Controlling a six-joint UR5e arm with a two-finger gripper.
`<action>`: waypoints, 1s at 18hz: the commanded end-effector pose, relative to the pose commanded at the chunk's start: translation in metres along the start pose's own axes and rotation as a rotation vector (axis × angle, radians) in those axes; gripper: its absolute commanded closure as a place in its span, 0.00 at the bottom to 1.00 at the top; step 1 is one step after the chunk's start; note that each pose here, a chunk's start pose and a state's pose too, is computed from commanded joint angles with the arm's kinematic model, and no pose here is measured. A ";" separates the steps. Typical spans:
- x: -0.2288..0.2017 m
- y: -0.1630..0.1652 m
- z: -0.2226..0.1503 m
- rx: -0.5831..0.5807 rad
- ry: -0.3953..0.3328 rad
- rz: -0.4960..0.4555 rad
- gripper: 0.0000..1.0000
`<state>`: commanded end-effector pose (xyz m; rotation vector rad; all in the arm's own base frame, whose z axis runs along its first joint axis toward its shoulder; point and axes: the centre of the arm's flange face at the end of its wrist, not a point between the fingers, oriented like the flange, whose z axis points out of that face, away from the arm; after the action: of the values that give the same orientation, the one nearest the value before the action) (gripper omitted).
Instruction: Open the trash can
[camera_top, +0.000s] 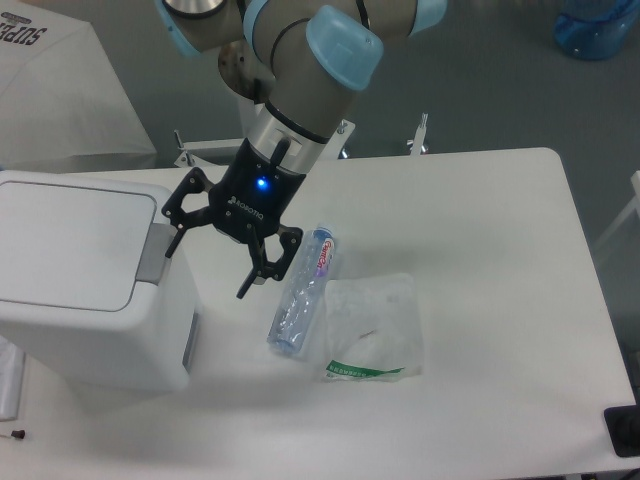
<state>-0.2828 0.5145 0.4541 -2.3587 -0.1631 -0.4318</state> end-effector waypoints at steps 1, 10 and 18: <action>0.001 0.000 0.001 -0.001 0.001 0.001 0.00; 0.009 0.006 0.021 -0.028 0.029 0.014 0.00; 0.009 0.003 0.020 -0.025 0.031 0.003 0.00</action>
<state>-0.2688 0.5260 0.4412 -2.3752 -0.1404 -0.4707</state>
